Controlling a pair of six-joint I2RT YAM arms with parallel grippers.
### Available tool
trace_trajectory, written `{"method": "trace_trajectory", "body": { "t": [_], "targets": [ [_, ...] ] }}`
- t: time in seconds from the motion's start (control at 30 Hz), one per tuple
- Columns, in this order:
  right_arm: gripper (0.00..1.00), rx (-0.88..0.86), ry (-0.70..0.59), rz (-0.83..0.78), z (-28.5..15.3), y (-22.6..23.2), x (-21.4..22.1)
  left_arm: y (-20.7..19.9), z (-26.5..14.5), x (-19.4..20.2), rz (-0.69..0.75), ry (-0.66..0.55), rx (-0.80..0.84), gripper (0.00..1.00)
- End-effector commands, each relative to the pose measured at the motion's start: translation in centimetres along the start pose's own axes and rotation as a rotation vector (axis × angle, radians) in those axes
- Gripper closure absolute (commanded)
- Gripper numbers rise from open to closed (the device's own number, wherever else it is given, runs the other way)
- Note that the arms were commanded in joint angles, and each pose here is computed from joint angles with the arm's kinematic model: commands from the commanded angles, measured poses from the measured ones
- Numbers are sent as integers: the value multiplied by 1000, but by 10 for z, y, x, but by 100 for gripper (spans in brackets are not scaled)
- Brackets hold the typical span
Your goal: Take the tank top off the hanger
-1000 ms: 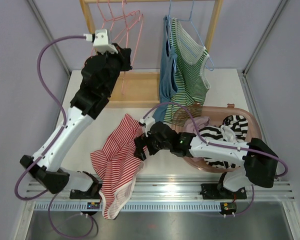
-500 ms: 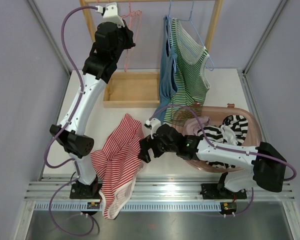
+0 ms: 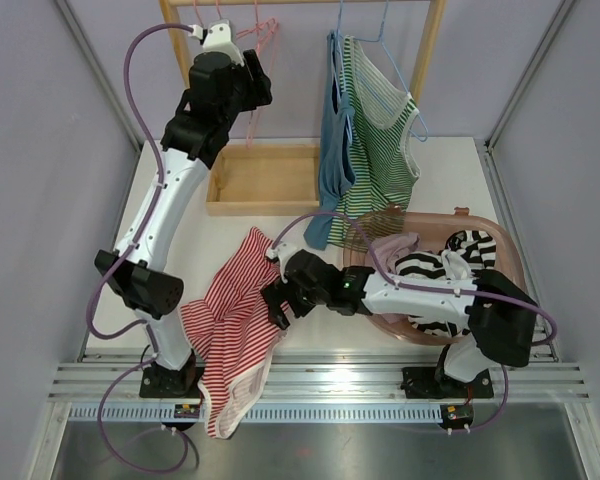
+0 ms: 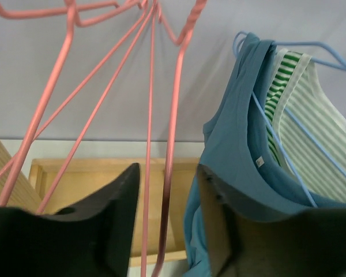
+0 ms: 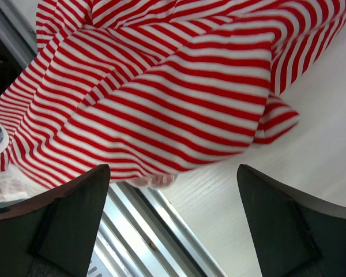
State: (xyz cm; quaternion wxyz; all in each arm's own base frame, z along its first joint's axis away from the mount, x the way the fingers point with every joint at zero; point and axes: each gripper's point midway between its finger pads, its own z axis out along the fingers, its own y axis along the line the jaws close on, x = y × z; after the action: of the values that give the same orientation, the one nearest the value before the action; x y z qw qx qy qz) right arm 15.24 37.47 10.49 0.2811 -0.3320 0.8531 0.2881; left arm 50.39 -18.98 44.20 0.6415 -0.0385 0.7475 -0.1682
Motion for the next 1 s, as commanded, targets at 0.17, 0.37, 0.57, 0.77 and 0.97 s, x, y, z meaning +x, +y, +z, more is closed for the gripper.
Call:
{"method": "trace_trajectory", "body": {
  "t": [0.17, 0.37, 0.57, 0.77, 0.97],
  "targets": [
    [0, 36, 54, -126, 39, 14, -22, -2, -87, -55, -11, -92, 40, 3],
    [1, 96, 143, -124, 80, 13, -7, 11, -152, -59, -14, -104, 38, 1],
    [4, 191, 262, -165, 113, 2, 33, 35, -215, -55, -10, -153, 2, 1],
    [99, 244, 191, -170, 101, -6, 18, 56, -262, -46, -24, -195, -33, 1],
    [100, 344, -12, -189, 22, -9, -52, 67, -279, -18, -22, -162, -35, 1]
  ]
}}
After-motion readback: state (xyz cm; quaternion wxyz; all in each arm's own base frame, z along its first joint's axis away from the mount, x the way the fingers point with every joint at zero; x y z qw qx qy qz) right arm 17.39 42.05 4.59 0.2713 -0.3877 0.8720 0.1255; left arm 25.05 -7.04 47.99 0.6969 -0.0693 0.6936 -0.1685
